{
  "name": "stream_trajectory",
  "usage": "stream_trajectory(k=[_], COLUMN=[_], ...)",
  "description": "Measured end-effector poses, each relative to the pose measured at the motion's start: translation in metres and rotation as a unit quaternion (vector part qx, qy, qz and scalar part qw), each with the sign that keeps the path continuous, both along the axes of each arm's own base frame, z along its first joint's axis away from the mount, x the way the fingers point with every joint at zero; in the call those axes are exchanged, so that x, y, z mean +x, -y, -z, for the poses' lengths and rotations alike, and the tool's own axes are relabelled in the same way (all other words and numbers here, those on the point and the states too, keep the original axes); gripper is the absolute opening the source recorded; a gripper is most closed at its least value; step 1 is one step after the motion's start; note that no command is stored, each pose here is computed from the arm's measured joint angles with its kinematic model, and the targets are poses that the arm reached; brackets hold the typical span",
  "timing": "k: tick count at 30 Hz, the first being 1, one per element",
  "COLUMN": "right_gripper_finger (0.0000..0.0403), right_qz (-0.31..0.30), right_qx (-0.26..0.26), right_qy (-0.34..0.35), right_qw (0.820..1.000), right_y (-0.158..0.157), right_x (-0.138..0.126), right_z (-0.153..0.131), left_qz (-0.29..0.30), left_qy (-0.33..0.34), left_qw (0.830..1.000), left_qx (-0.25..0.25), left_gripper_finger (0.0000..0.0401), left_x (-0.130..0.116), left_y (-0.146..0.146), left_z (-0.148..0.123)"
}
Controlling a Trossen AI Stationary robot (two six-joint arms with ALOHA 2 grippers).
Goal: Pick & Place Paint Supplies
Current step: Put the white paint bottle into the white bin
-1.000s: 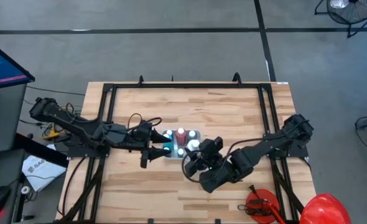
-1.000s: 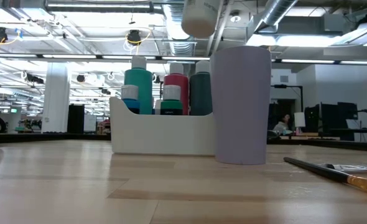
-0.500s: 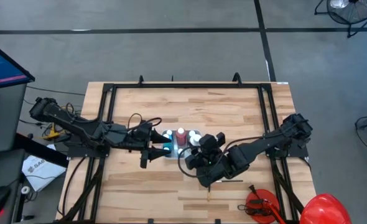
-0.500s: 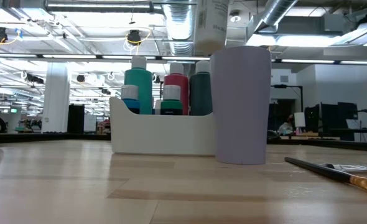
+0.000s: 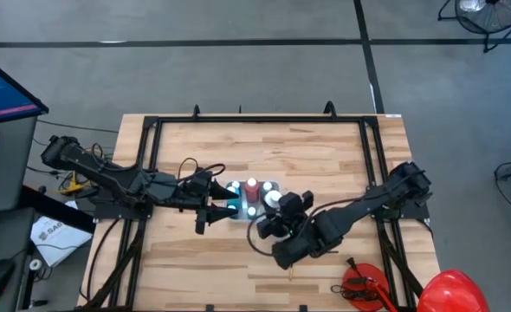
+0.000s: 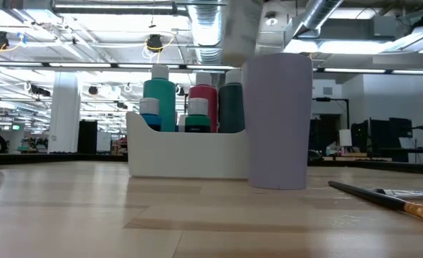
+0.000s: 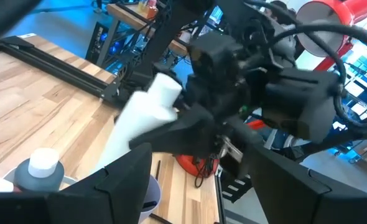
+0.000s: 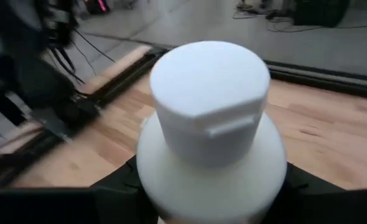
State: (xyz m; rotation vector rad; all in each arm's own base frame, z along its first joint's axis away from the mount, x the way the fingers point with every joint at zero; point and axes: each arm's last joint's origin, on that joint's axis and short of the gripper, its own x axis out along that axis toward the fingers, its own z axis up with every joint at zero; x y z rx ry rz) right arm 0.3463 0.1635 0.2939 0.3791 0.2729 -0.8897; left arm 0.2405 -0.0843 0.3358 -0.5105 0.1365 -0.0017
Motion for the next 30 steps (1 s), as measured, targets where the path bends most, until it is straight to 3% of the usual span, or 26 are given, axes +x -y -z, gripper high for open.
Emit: stream_trajectory(k=[12,21,30], right_gripper_finger=[0.0171,0.0171,0.0171], right_qz=[0.013,0.032,0.035], right_qx=[-0.010,0.014,0.005], right_qy=[-0.030,-0.024,-0.035], right_qw=[0.999,0.999,0.999], right_y=[0.001,0.005,0.012], right_x=[-0.002,-0.004,-0.001], right_z=[0.016,0.034,0.034], left_qz=[-0.001,-0.002,0.000], left_qy=[0.000,0.000,-0.001], left_qw=[1.000,1.000,1.000], left_qx=[-0.010,-0.012,-0.012], left_gripper_finger=[0.0250,0.0250,0.0250], left_x=[0.000,0.000,0.000], left_y=[0.000,0.000,0.000], left_z=[0.000,0.000,0.000])
